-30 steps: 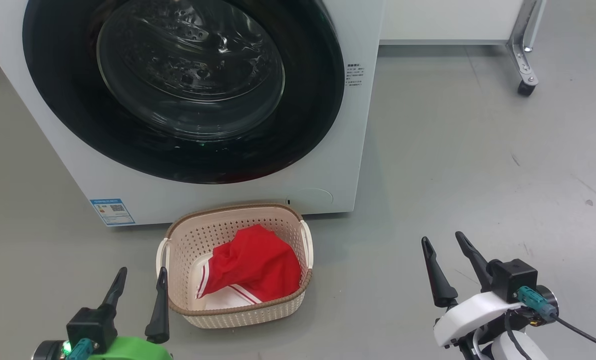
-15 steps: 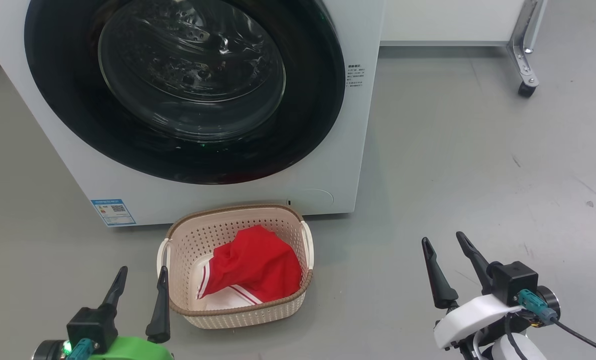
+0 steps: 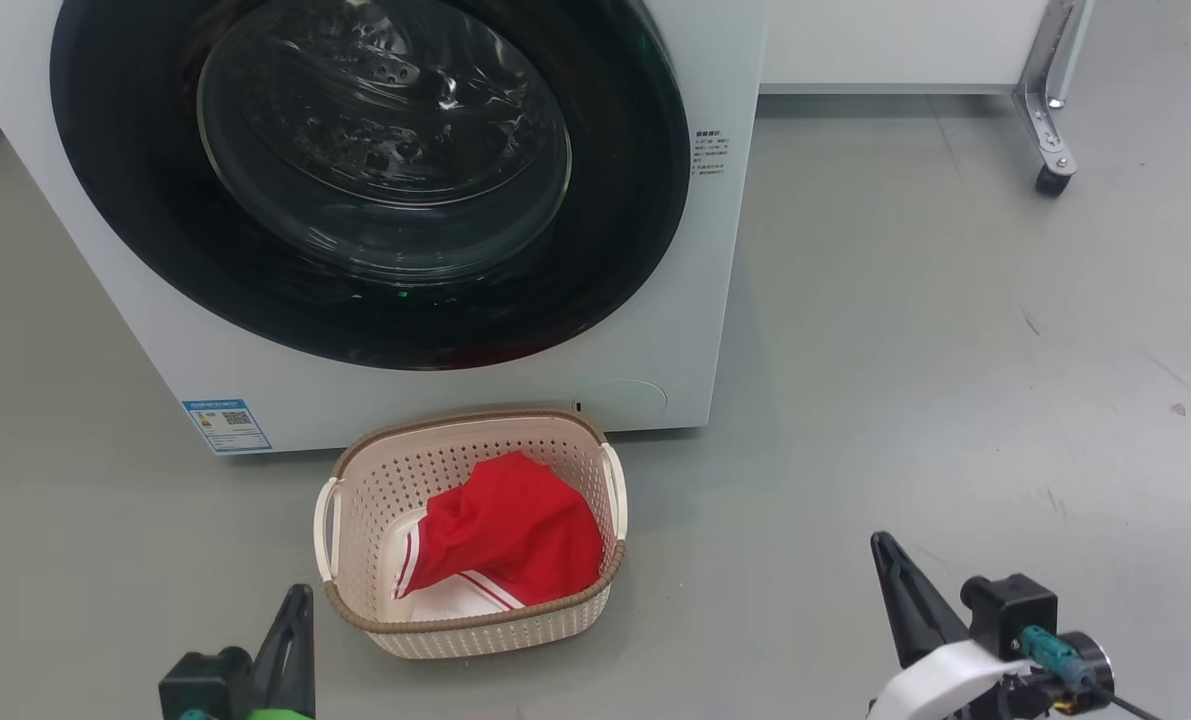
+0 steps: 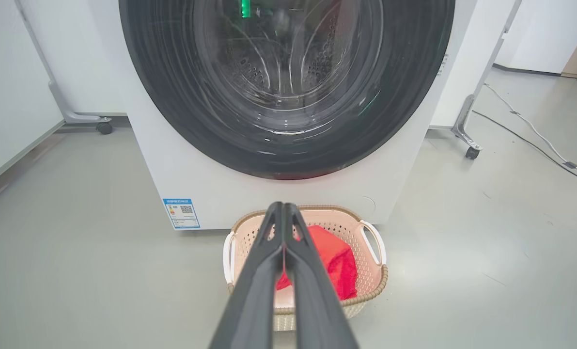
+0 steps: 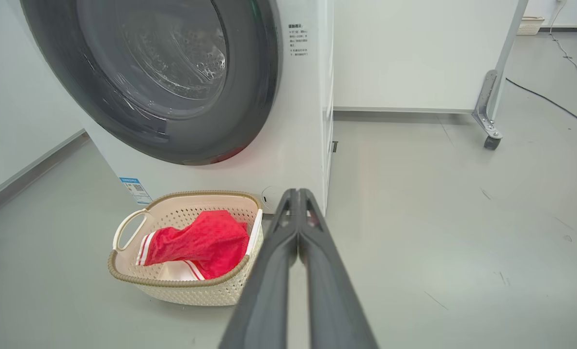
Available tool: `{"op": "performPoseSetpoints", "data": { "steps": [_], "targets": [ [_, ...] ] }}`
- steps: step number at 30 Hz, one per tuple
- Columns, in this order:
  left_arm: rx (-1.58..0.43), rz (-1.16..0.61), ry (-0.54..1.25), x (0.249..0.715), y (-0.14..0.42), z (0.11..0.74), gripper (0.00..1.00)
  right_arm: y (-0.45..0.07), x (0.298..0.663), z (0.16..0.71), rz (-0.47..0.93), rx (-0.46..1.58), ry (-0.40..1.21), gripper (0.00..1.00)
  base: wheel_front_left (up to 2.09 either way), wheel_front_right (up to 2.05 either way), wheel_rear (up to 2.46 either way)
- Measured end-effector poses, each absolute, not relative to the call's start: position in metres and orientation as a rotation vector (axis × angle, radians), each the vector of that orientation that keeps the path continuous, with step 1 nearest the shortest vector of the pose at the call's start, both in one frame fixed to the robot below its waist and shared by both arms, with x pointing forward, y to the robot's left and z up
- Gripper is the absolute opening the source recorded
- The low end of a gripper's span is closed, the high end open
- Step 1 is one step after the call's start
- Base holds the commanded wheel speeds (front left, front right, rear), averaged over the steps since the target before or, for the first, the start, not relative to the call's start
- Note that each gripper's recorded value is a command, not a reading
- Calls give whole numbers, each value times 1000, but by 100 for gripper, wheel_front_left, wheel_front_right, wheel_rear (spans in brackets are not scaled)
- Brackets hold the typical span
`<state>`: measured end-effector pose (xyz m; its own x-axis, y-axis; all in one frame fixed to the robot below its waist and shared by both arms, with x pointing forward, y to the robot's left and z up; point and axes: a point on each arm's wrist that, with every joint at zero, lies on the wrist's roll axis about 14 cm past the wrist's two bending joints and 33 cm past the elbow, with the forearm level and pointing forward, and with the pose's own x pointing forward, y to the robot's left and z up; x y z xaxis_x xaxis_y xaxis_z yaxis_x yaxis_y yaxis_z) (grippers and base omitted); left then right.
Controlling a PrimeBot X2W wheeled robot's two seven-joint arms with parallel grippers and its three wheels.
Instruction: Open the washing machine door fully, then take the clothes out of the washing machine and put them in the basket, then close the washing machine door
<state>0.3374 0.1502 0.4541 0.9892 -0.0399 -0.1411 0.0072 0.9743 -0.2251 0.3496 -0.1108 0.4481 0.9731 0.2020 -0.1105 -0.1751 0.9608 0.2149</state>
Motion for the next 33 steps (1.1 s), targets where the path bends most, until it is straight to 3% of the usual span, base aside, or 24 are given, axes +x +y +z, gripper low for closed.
{"op": "performPoseSetpoints", "data": {
  "steps": [6,33],
  "targets": [
    [-240,-10,242,321,145,425,0,-114,323,410,171,208,258,0,0,0,0],
    [-582,78,304,326,161,418,0,-143,333,411,3,563,298,0,0,0,0]
  ]
}}
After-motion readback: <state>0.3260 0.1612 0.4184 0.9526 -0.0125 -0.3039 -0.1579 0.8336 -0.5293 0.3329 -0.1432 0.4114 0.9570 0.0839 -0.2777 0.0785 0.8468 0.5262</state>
